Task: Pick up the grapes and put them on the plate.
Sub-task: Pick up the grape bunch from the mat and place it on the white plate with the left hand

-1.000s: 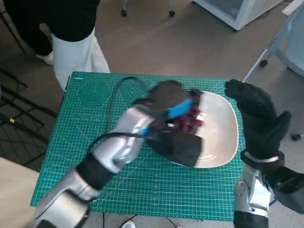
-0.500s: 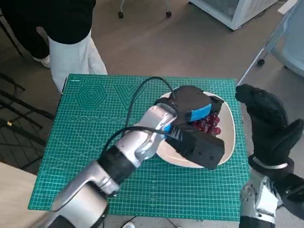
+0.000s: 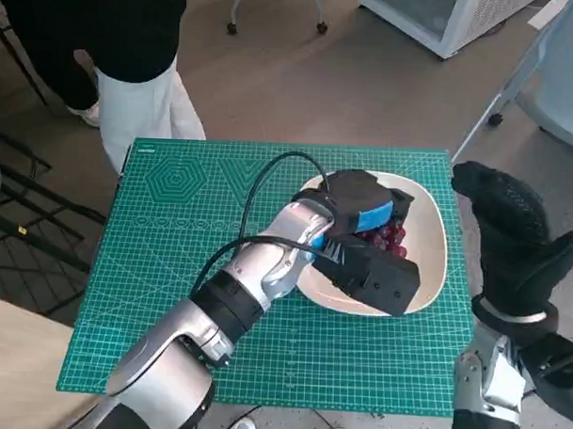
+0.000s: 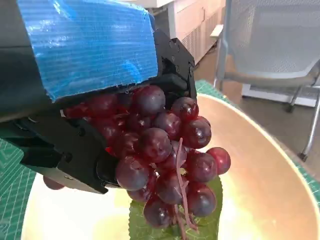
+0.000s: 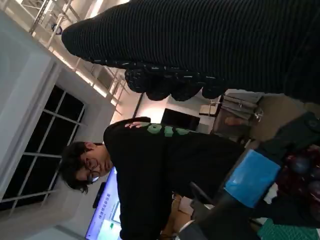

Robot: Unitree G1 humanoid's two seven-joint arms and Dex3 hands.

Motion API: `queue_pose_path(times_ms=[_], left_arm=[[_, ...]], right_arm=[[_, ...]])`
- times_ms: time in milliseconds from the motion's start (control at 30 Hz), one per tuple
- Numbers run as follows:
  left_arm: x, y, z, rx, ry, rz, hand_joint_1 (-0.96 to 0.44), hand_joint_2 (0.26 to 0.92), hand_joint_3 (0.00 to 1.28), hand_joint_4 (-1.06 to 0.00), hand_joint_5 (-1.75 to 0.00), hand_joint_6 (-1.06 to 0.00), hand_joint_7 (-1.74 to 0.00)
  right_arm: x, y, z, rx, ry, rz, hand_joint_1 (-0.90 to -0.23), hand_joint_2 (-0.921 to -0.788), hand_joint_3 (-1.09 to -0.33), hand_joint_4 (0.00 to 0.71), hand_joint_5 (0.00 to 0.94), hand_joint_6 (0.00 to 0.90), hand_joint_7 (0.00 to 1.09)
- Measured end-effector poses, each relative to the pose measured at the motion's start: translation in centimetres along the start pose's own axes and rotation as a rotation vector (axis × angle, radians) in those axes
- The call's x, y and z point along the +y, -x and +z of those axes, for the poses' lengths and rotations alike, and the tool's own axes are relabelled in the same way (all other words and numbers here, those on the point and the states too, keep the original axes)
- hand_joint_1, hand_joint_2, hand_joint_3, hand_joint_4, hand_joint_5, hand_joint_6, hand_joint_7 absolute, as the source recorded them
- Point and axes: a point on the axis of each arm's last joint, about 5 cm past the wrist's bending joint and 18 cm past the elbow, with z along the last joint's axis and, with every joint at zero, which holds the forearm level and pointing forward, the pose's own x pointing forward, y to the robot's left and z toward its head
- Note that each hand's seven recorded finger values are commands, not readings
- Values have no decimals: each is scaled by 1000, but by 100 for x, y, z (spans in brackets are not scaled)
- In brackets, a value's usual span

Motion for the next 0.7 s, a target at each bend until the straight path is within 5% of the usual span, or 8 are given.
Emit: queue_pose_path(times_ms=[300, 400, 467, 600, 700], left_arm=[[-11, -8, -15, 14, 16, -20, 20, 920, 334, -361, -1593, -372, -1302], [3, -11, -20, 10, 44, -35, 185, 891, 414, -345, -1601, -335, -810], [8, -16, -27, 6, 70, -51, 168, 846, 420, -293, -1308, -317, -424], [-8, -27, -37, 1, 104, -80, -184, 852, 174, -111, -342, -230, -102], [-28, -32, -43, 2, 111, -93, -400, 883, 77, -37, -112, -164, -35]], right_arm=[[16, 0, -11, 5, -3, -1, -551, -921, -547, 271, 4, 156, 276], [19, -1, -12, 5, -3, -2, -551, -921, -548, 270, 3, 157, 272], [20, -1, -13, 6, -3, -1, -550, -921, -549, 269, 2, 158, 269], [21, 0, -13, 6, -3, -2, -549, -921, -551, 268, 2, 159, 265], [21, 2, -14, 7, -3, -2, -548, -921, -553, 267, 1, 160, 262]])
